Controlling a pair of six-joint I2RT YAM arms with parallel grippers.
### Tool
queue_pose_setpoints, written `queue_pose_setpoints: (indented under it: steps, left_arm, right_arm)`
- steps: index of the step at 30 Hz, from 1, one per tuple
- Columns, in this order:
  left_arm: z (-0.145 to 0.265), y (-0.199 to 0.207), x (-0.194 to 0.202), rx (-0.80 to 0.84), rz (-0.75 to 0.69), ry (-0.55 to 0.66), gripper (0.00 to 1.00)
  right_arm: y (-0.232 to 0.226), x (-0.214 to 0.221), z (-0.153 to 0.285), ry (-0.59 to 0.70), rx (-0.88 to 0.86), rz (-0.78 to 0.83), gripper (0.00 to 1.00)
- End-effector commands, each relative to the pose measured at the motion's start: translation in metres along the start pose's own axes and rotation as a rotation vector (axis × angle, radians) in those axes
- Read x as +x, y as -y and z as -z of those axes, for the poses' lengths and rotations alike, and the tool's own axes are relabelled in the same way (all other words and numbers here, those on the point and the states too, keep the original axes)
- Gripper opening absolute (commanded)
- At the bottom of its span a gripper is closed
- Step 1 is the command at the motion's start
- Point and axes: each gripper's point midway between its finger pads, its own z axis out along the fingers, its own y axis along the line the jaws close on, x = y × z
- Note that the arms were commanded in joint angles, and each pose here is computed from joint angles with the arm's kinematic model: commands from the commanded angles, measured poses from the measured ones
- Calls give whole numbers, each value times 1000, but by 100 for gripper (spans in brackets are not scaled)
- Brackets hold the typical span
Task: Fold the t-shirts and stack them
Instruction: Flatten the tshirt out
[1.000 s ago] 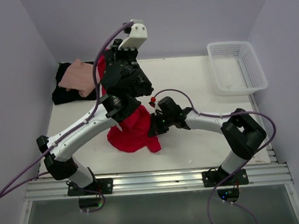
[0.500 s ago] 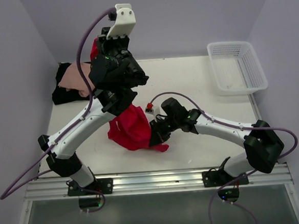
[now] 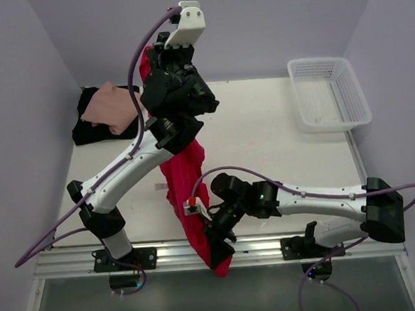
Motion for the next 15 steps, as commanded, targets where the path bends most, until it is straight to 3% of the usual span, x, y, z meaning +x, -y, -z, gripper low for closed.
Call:
queue_pose_setpoints:
  steps: [1,3,4,7,8,9,11,15]
  left_arm:
    - [-4,-15,-19,3,102,49,0]
    - [-4,-18,-18,3,102,47,0]
    - [-4,-19,-18,2,103,46,0]
    - [-3,-26,-18,-1,109,42,0]
    - [-3,-30,-18,-2,114,41,0]
    - [-3,-30,-18,0,108,41,0]
    - [-2,-34,-17,0,106,41,0]
    - [8,-41,-27,36,135,67,0]
  right_arm:
    - [-19,-15,8,63,36,83,79]
    - [-15,-23,27,109,191,116,94]
    - [5,-37,40,177,355,115,98]
    - [26,-59,85,299,658,74,99]
    - [45,-76,114,387,841,35,99]
    - [63,-68,124,358,945,-18,99]
    - [86,-77,157,421,1173,-79,99]
    - [128,-78,174,407,1372,-181,99]
